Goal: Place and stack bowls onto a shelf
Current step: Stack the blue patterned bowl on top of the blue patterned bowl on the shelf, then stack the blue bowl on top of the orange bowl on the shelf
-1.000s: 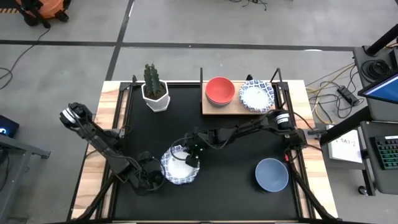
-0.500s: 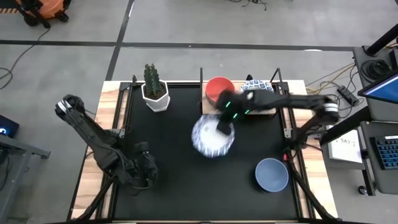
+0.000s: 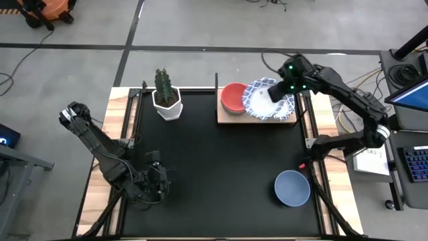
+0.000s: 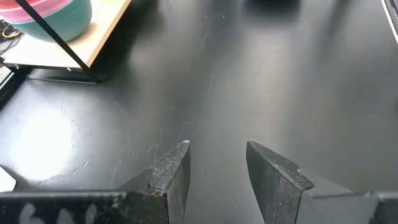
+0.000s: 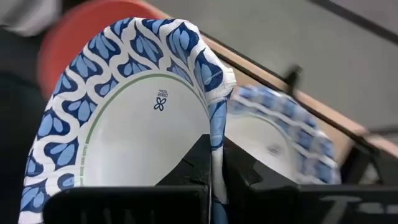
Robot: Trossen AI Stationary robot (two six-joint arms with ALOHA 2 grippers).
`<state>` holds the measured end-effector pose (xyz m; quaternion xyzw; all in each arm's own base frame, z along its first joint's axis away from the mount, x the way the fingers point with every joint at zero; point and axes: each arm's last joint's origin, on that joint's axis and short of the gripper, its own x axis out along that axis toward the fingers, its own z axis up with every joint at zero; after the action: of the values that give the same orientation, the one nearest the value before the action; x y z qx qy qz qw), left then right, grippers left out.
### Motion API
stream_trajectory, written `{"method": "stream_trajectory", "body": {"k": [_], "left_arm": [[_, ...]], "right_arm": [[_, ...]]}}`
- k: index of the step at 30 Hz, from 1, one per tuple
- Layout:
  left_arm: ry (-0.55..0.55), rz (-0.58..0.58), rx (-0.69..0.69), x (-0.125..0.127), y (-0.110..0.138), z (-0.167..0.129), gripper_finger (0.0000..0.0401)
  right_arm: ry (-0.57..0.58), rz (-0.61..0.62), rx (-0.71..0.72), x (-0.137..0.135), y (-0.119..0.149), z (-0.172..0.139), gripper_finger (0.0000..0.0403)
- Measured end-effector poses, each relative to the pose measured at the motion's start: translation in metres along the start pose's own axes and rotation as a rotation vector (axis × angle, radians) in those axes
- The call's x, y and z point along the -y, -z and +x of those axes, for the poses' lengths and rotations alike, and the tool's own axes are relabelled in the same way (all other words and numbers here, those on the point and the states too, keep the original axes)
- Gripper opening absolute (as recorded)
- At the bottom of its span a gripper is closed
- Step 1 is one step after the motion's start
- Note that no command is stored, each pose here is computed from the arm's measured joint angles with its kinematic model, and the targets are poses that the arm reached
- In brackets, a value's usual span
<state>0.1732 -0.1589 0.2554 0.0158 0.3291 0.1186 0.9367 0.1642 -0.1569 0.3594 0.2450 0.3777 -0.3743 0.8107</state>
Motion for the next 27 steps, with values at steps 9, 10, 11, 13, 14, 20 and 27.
{"method": "stream_trajectory", "body": {"k": [9, 10, 11, 13, 14, 20, 27], "left_arm": [[-0.001, -0.001, 0.000, 0.001, 0.000, 0.001, 0.0139], [-0.001, -0.001, 0.000, 0.001, 0.000, 0.001, 0.0139], [-0.001, -0.001, 0.000, 0.001, 0.000, 0.001, 0.0139], [-0.001, -0.002, 0.000, 0.001, 0.000, 0.001, 0.0139], [-0.002, -0.002, 0.001, 0.001, 0.000, 0.001, 0.0139], [-0.005, -0.016, 0.004, 0.000, 0.000, 0.001, 0.0139], [-0.006, -0.021, 0.004, 0.000, 0.000, 0.001, 0.0139]], "right_arm": [[0.117, 0.112, -0.015, 0.045, 0.011, 0.014, 0.0009], [0.116, 0.116, -0.011, 0.047, 0.011, 0.015, 0.0009], [0.116, 0.118, -0.006, 0.047, 0.011, 0.017, 0.0011], [0.121, 0.119, 0.001, 0.049, 0.010, 0.021, 0.0020], [0.138, 0.120, 0.004, 0.049, 0.010, 0.023, 0.0026], [0.275, 0.113, 0.015, 0.055, 0.014, 0.035, 0.0077], [0.276, 0.126, -0.004, 0.055, 0.017, 0.037, 0.0127]]}}
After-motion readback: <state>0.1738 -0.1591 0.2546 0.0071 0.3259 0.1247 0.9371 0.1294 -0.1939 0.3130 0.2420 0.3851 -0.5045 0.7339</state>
